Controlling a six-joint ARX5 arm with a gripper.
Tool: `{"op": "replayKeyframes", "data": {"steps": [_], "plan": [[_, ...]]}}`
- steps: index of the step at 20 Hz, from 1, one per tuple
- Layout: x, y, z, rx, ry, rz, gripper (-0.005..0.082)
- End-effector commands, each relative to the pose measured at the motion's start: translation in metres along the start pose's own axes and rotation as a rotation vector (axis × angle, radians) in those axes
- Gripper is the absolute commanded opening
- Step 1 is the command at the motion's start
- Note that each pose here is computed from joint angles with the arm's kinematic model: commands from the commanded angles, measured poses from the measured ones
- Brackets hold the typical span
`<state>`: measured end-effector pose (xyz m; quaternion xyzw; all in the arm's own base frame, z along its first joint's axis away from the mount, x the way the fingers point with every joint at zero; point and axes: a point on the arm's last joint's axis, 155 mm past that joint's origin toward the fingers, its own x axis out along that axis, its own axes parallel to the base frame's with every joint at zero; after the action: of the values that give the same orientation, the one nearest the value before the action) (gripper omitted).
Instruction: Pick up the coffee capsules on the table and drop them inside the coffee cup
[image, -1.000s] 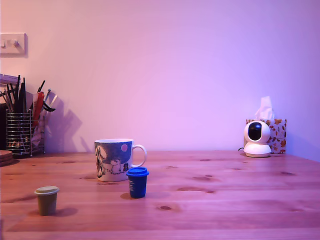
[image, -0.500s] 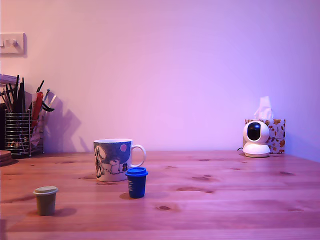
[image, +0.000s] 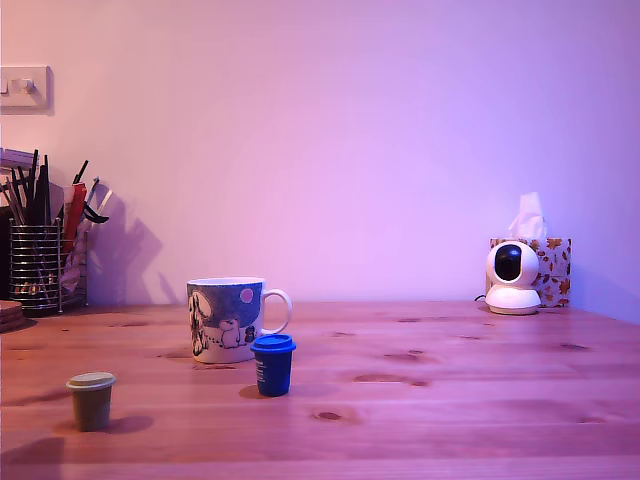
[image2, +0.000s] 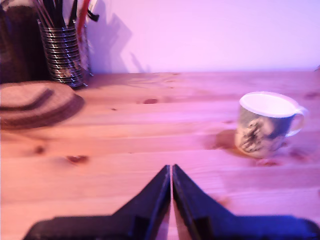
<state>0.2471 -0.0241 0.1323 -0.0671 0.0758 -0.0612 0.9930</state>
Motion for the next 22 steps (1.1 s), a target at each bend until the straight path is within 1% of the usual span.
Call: {"op": "replayKeyframes", "data": {"steps": [1, 3, 4, 5, 7, 11, 14, 15, 17, 18, 20, 22], "plan": [[-0.001, -0.002, 0.010, -0.003, -0.038, -0.010, -0.0014], [-0.001, -0.007, 0.017, -0.002, -0.066, -0.036, -0.0016], [-0.002, -0.011, 0.021, -0.031, -0.081, -0.060, -0.0016], [-0.002, -0.015, 0.025, -0.038, -0.095, -0.077, -0.0016], [-0.003, -0.020, 0.029, -0.037, -0.110, -0.108, -0.0017], [-0.006, -0.039, 0.032, -0.027, -0.115, -0.208, -0.0019], [-0.011, -0.059, 0.026, -0.044, -0.084, -0.325, -0.0019], [-0.015, -0.070, 0.024, -0.044, -0.072, -0.385, -0.0019], [-0.023, -0.086, 0.022, -0.073, -0.037, -0.475, -0.0019], [-0.027, -0.091, 0.021, -0.078, -0.013, -0.498, -0.0019], [-0.033, -0.096, 0.020, -0.091, 0.039, -0.510, -0.0019], [-0.042, -0.101, 0.023, -0.078, 0.076, -0.522, -0.0019]]}}
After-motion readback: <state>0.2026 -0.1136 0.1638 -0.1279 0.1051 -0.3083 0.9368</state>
